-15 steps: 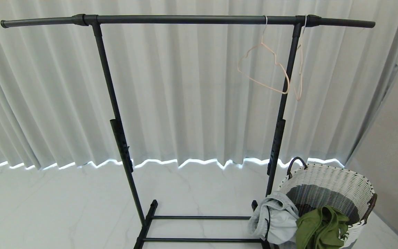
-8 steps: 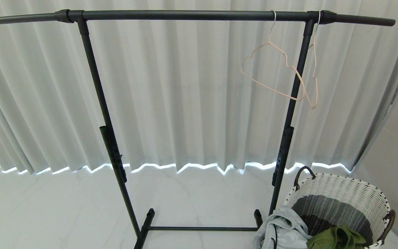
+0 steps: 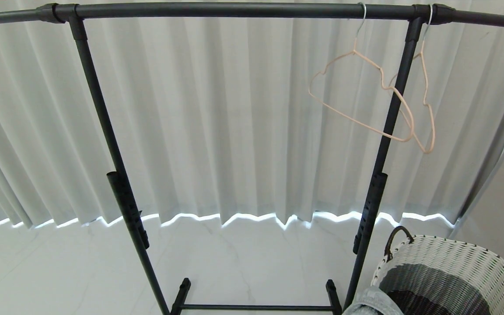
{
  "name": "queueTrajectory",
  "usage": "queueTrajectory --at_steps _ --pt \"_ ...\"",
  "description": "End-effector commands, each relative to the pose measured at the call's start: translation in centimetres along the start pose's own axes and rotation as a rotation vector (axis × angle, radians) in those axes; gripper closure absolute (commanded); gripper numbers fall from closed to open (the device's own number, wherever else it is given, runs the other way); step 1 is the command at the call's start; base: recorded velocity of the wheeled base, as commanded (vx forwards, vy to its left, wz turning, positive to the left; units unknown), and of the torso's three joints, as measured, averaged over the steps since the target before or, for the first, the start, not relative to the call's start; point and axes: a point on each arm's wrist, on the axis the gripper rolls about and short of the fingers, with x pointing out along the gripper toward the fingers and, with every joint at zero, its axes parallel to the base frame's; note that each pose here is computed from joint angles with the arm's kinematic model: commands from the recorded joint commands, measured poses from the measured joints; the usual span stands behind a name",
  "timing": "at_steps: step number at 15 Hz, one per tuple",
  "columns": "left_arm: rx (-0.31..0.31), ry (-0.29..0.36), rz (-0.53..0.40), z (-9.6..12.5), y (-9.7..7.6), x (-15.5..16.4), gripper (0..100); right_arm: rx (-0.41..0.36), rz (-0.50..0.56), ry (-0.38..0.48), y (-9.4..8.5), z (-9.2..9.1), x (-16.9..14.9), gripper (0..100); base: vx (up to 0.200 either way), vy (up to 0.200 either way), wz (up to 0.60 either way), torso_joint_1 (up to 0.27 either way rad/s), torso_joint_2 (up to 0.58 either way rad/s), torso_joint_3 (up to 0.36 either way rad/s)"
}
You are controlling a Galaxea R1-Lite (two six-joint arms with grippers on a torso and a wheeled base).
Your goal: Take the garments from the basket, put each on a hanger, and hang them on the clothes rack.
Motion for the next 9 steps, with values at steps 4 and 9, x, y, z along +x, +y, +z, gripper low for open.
queueTrajectory --at_steps 4,9 --pt "-0.001 -0.001 0.001 0.0 0.0 0.0 0 -0.007 0.002 -0.016 0.0 0.2 0.0 0 0.000 0.000 0.00 0.000 0.00 0.000" --pt "-0.001 -0.001 0.001 0.0 0.0 0.0 0 0.085 0.223 0.196 0.4 8.0 4.0 0 0.000 0.000 0.00 0.000 0.00 0.000"
